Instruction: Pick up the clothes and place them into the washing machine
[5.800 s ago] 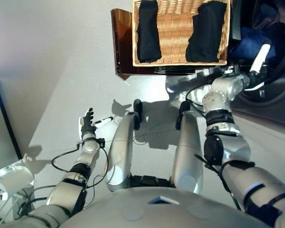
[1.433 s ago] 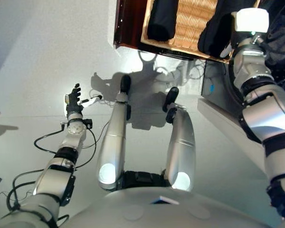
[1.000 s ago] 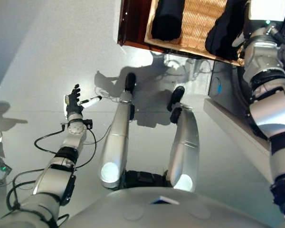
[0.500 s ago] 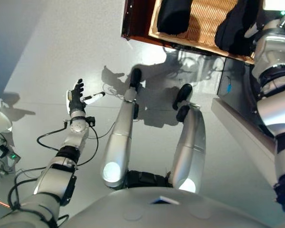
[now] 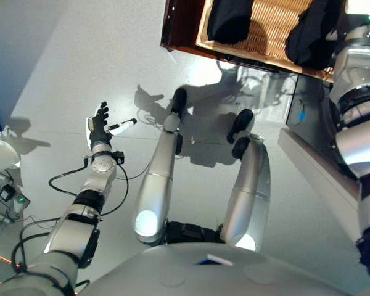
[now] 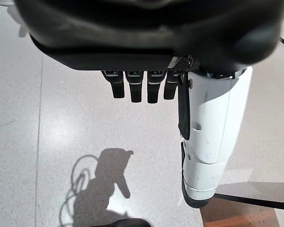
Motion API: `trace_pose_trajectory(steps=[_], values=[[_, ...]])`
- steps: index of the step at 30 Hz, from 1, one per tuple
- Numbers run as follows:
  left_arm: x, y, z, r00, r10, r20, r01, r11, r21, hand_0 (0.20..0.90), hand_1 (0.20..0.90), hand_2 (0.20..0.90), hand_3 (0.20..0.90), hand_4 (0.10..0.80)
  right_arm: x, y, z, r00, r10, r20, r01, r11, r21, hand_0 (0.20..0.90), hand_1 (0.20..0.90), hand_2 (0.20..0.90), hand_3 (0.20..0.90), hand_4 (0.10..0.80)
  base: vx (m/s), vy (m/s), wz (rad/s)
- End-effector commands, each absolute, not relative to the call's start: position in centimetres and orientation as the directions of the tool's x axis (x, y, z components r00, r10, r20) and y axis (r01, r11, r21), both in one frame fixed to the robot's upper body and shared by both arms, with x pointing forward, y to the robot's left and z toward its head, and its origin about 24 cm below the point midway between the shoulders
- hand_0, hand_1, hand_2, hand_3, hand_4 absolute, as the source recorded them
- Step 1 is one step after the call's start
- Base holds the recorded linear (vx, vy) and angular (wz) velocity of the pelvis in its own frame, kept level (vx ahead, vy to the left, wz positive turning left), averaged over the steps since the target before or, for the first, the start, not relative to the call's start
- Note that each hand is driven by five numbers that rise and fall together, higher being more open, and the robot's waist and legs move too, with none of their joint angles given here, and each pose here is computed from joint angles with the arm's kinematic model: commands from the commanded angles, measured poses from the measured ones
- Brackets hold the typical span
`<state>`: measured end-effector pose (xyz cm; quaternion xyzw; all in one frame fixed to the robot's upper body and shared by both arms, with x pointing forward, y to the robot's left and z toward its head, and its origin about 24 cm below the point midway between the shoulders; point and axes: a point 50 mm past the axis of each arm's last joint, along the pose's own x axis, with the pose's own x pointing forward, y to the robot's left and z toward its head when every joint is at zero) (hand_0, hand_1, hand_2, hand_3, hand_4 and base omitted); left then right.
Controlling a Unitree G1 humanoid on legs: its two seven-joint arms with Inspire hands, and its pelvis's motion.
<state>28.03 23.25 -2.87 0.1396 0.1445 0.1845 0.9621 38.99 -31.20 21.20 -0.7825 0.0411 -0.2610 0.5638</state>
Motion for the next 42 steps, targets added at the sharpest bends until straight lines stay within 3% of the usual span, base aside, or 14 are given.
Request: trace_pose_trajectory(steps=[1, 4, 6, 10, 22, 23, 26, 32, 33, 34, 35, 37, 42], values=[[26.9, 25.1, -3.4, 0.849, 0.486, -0.207, -0.393, 0.843, 0.369, 0.900, 0.900, 0.900, 0.900, 0.800, 37.6, -33.5, 20.6, 0.815, -0.432, 0.387, 0.206, -0.408, -0.889, 0.200, 0.200, 0.200, 0.200, 0.300, 0.000, 0.000, 0.00], [26.8, 25.1, -3.6, 0.845, 0.491, -0.213, -0.390, 0.837, 0.383, 0.900, 0.900, 0.900, 0.900, 0.800, 37.8, -33.2, 20.5, 0.813, -0.430, 0.392, 0.226, -0.387, -0.894, 0.200, 0.200, 0.200, 0.200, 0.300, 0.000, 0.000, 0.00], [28.8, 24.0, -2.8, 0.847, 0.488, -0.209, -0.381, 0.834, 0.399, 0.900, 0.900, 0.900, 0.900, 0.800, 38.5, -31.6, 20.0, 0.826, -0.405, 0.391, 0.252, -0.354, -0.901, 0.200, 0.200, 0.200, 0.200, 0.300, 0.000, 0.000, 0.00], [28.5, 24.1, -3.2, 0.844, 0.488, -0.223, -0.378, 0.835, 0.399, 0.900, 0.900, 0.900, 0.900, 0.800, 38.7, -31.3, 21.1, 0.799, -0.430, 0.421, 0.309, -0.308, -0.900, 0.200, 0.200, 0.200, 0.200, 0.300, 0.012, 0.008, -0.02], [29.7, 25.4, -1.8, 0.826, 0.528, -0.197, -0.416, 0.807, 0.419, 0.900, 0.900, 0.900, 0.900, 0.800, 39.9, -28.0, 20.4, 0.769, -0.497, 0.402, 0.577, 0.269, -0.772, 0.200, 0.200, 0.200, 0.200, 0.300, 0.003, 0.044, -0.08], [29.7, 25.4, -1.8, 0.826, 0.528, -0.197, -0.415, 0.807, 0.420, 0.900, 0.900, 0.900, 0.900, 0.800, 39.9, -28.0, 20.4, 0.769, -0.497, 0.402, 0.577, 0.269, -0.772, 0.200, 0.200, 0.200, 0.200, 0.300, 0.021, 0.046, -0.17], [30.4, 26.0, -1.1, 0.814, 0.549, -0.191, -0.437, 0.794, 0.423, 0.900, 0.900, 0.900, 0.900, 0.800, 40.2, -25.8, 18.9, 0.786, -0.510, 0.349, 0.604, 0.516, -0.607, 0.200, 0.200, 0.200, 0.200, 0.300, 0.019, 0.058, -0.18], [31.8, 27.2, 0.8, 0.791, 0.588, -0.168, -0.474, 0.764, 0.437, 0.900, 0.900, 0.900, 0.900, 0.800, 39.4, -23.3, 14.7, 0.825, -0.528, 0.200, 0.564, 0.787, -0.250, 0.200, 0.200, 0.200, 0.200, 0.300, 0.013, 0.032, -0.22], [32.5, 25.2, 9.2, 0.862, 0.325, 0.390, -0.488, 0.742, 0.459, 0.900, 0.900, 0.900, 0.900, 0.800, 38.1, -24.4, 12.9, 0.800, -0.571, 0.186, 0.599, 0.780, -0.183, 0.200, 0.200, 0.200, 0.200, 0.300, -0.046, -0.013, -0.12], [22.1, 30.0, -6.4, 0.678, 0.650, -0.344, -0.440, 0.734, 0.518, 0.900, 0.900, 0.900, 0.900, 0.800, 37.3, -24.8, 11.9, 0.802, -0.583, 0.132, 0.590, 0.807, -0.023, 0.200, 0.200, 0.200, 0.200, 0.300, -0.047, -0.017, -0.09], [22.0, 30.0, -6.5, 0.677, 0.650, -0.345, -0.439, 0.733, 0.520, 0.900, 0.900, 0.900, 0.900, 0.800, 37.2, -24.8, 11.8, 0.802, -0.583, 0.129, 0.590, 0.807, -0.025, 0.200, 0.200, 0.200, 0.200, 0.300, -0.051, 0.009, -0.09], [22.2, 28.9, -5.7, 0.761, 0.575, -0.300, -0.404, 0.782, 0.475, 0.900, 0.900, 0.900, 0.900, 0.800, 36.4, -24.6, 11.3, 0.794, -0.597, 0.111, 0.578, 0.799, 0.166, 0.200, 0.200, 0.200, 0.200, 0.300, -0.033, 0.018, -0.12], [21.6, 27.8, -6.4, 0.769, 0.552, -0.322, -0.386, 0.803, 0.455, 0.900, 0.900, 0.900, 0.900, 0.800, 34.6, -23.8, 8.3, 0.806, -0.591, 0.010, 0.511, 0.706, 0.491, 0.200, 0.200, 0.200, 0.200, 0.300, 0.021, 0.021, 0.01]])
